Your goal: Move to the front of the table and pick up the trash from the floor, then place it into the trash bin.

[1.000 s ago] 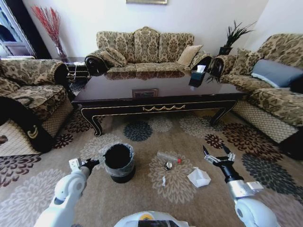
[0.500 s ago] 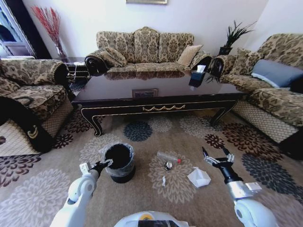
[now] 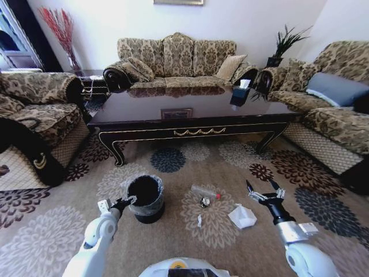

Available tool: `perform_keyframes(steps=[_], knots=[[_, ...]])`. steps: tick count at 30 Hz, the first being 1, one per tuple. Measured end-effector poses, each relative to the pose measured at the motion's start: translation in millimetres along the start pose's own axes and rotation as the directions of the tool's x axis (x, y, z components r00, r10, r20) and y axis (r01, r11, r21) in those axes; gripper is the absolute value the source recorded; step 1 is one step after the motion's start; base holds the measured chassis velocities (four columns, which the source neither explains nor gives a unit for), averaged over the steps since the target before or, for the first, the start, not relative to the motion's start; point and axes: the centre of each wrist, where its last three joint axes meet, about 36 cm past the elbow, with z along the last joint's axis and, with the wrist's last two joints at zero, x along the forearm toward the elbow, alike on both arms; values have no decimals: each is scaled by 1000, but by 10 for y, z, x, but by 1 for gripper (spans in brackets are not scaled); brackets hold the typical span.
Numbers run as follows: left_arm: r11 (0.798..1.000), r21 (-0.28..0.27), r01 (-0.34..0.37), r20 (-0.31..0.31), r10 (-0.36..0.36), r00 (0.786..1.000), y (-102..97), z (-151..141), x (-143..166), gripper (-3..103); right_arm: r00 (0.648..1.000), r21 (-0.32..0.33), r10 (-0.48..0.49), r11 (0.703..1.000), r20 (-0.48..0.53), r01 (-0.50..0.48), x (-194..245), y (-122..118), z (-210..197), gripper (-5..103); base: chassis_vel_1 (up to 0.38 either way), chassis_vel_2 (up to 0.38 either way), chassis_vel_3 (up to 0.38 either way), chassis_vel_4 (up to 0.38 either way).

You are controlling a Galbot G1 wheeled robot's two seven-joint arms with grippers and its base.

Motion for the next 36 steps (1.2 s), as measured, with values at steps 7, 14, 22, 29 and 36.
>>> perform_keyframes(steps=[7, 14, 22, 29, 36], knots=[[1000, -2, -4, 2, 4, 1000, -8, 19, -19, 70, 1000, 0, -23, 1000, 8, 23, -10, -7, 13, 100, 0, 0, 0, 0], [1000, -9, 0, -3, 0, 1000, 7, 33, -23, 42, 1000, 0, -23, 1000, 5, 23, -18, -18, 39, 100, 0, 0, 0, 0], [1000, -9, 25, -10, -25, 1000, 38, 55, 2, 15, 1000, -4, -23, 1000, -2, 23, -16, -19, 86, 100, 0, 0, 0, 0], [998, -11, 67, -1, -67, 998, 118, 1, 131, 3, 1000, -11, 1, 1000, -20, -1, -53, -44, 173, 100, 0, 0, 0, 0], [998, -16, 68, 83, -67, 994, 224, -377, 505, 3, 992, -83, 68, 994, -105, -77, -97, -4, 368, 100, 0, 0, 0, 0]])
